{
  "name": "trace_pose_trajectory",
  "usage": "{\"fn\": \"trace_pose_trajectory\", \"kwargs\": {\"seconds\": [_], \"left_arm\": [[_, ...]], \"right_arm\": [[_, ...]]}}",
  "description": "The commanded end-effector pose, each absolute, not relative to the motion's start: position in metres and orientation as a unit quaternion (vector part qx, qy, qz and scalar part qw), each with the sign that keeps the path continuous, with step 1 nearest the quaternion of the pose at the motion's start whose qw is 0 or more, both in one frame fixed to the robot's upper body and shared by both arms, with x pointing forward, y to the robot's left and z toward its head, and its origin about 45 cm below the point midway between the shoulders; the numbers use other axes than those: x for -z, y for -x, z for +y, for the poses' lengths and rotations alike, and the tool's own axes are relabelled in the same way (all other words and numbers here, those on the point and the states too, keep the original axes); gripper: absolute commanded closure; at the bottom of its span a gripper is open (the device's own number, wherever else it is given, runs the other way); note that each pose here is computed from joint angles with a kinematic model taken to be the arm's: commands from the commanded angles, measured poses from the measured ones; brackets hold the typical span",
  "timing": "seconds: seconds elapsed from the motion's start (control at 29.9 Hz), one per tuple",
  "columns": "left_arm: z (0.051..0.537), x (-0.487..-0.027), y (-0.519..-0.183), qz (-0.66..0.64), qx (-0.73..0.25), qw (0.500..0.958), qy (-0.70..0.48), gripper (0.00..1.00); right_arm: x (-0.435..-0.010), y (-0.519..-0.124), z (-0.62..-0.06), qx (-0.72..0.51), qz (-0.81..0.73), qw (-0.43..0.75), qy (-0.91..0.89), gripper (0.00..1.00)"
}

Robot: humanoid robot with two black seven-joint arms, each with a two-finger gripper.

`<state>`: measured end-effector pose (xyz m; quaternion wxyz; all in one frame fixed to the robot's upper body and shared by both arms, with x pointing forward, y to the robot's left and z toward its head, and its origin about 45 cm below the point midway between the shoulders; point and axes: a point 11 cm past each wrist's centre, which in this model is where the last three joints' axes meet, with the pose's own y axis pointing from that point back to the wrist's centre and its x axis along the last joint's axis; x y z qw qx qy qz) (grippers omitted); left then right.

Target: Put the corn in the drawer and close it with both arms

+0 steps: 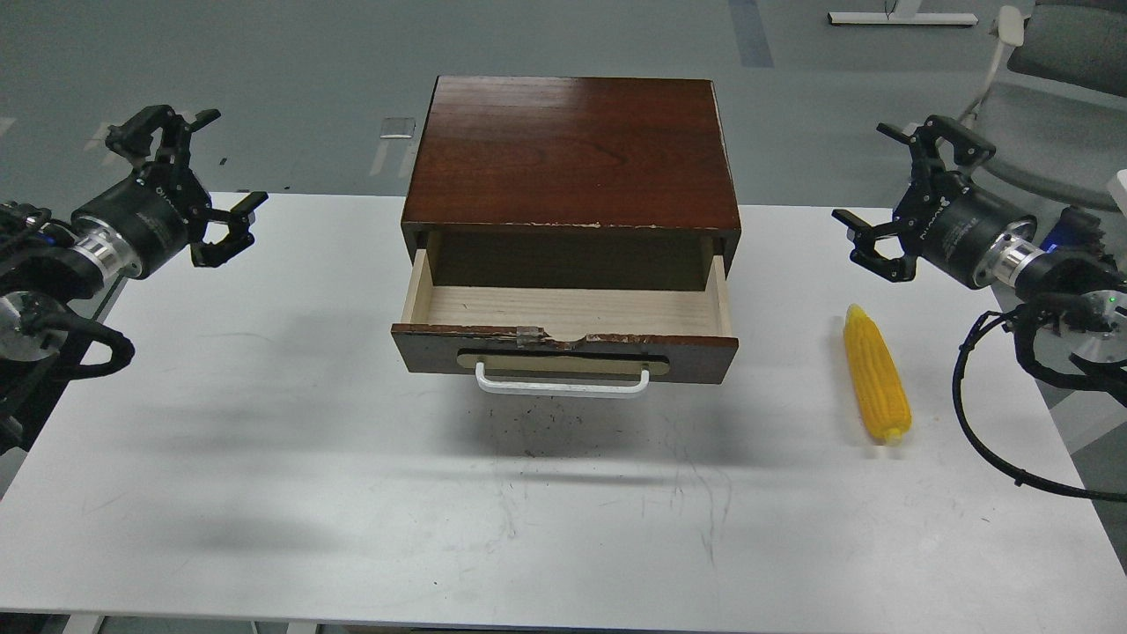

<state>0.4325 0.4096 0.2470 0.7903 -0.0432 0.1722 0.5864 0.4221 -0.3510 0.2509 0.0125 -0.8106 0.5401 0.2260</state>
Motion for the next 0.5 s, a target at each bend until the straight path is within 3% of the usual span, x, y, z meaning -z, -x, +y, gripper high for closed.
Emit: {"fn": "trace_pose_trajectory", "kwargs": {"seconds": [0.0, 0.47], "left_arm": [[0.4042, -0.2444, -0.4325, 0.175, -0.581, 0.794, 0.042, 0.00], [0.3975, -0.2385, -0.4341, 0.180, -0.582, 0.792, 0.039, 0.00]], "right_arm": [[-0.2521, -0.4226, -0.3512, -0.224, 0.540, 0.012, 0.811, 0.00], [-0.2537, -0.4247, -0.3505, -0.222, 0.541, 0.011, 0.811, 0.00]]}}
